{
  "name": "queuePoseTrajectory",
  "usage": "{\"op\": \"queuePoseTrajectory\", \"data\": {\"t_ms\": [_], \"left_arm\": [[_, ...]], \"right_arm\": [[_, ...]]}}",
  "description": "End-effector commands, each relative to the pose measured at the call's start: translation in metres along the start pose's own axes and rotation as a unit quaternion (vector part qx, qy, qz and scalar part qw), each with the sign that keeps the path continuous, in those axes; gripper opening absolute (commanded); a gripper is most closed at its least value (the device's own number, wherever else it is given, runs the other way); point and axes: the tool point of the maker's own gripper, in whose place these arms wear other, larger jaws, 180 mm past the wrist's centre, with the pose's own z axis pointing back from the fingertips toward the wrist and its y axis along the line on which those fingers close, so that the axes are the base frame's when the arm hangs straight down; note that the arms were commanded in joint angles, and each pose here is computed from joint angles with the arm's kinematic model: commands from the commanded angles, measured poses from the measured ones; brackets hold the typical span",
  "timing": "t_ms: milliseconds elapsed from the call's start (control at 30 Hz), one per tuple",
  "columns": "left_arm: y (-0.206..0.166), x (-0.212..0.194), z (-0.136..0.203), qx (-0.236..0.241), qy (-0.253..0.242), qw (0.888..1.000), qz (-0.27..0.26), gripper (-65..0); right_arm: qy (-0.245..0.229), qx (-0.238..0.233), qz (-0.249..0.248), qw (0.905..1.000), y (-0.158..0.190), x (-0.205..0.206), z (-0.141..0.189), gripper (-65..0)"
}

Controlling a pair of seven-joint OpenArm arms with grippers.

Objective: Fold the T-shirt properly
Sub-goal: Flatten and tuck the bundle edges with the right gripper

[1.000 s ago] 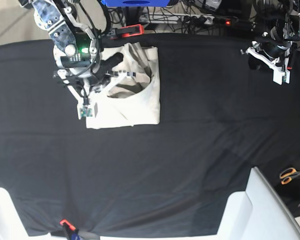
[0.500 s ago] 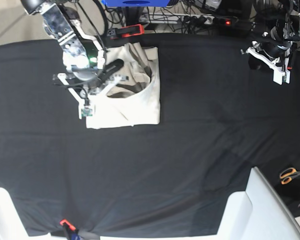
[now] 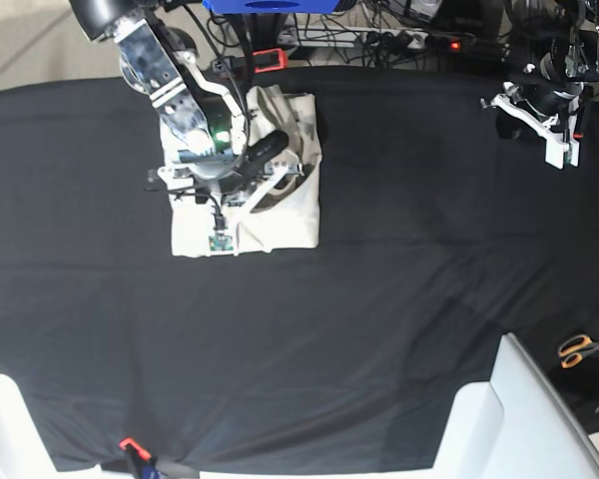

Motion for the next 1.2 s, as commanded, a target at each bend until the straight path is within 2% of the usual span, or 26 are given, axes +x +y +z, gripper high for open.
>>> {"op": "queuePoseTrajectory", "data": {"t_ms": [0, 267, 500, 567, 733, 967, 1100, 1167], "left_arm": [[0.001, 0.01, 0.004, -0.002, -0.015, 1.0, -0.008, -65.0], [0.001, 0.011, 0.003, -0.003, -0.016, 1.0, -0.008, -65.0], [0.001, 0.011, 0.003, -0.003, -0.016, 1.0, -0.008, -65.0], [0.001, 0.01, 0.003, -0.002, -0.016, 1.0, -0.008, -65.0], [0.001, 0.012, 0.003, -0.002, -0.018, 1.0, -0.007, -65.0], [0.001, 0.012, 0.003, -0.002, -0.018, 1.0, -0.007, -65.0], [0.001, 0.012, 0.003, -0.002, -0.019, 1.0, -0.007, -65.0], [0.001, 0.012, 0.003, -0.002, -0.019, 1.0, -0.007, -65.0]], "right_arm": [[-0.017, 0.011, 0.005, 0.9998, 0.012, 0.01, 0.003, -64.2], [-0.035, 0.056, 0.024, 0.9975, 0.059, 0.027, 0.011, -64.2], [-0.024, 0.051, 0.028, 0.998, 0.069, 0.029, -0.003, -64.2], [-0.039, 0.052, 0.03, 0.9975, 0.069, 0.034, -0.005, -64.2], [-0.055, 0.122, 0.068, 0.9886, 0.094, 0.038, -0.004, -64.2], [-0.078, 0.119, 0.08, 0.9866, 0.084, 0.055, 0.0, -64.2], [-0.123, 0.135, 0.084, 0.9796, 0.084, 0.08, 0.022, -64.2], [-0.127, 0.14, 0.081, 0.9787, 0.084, 0.086, 0.031, -64.2]]}}
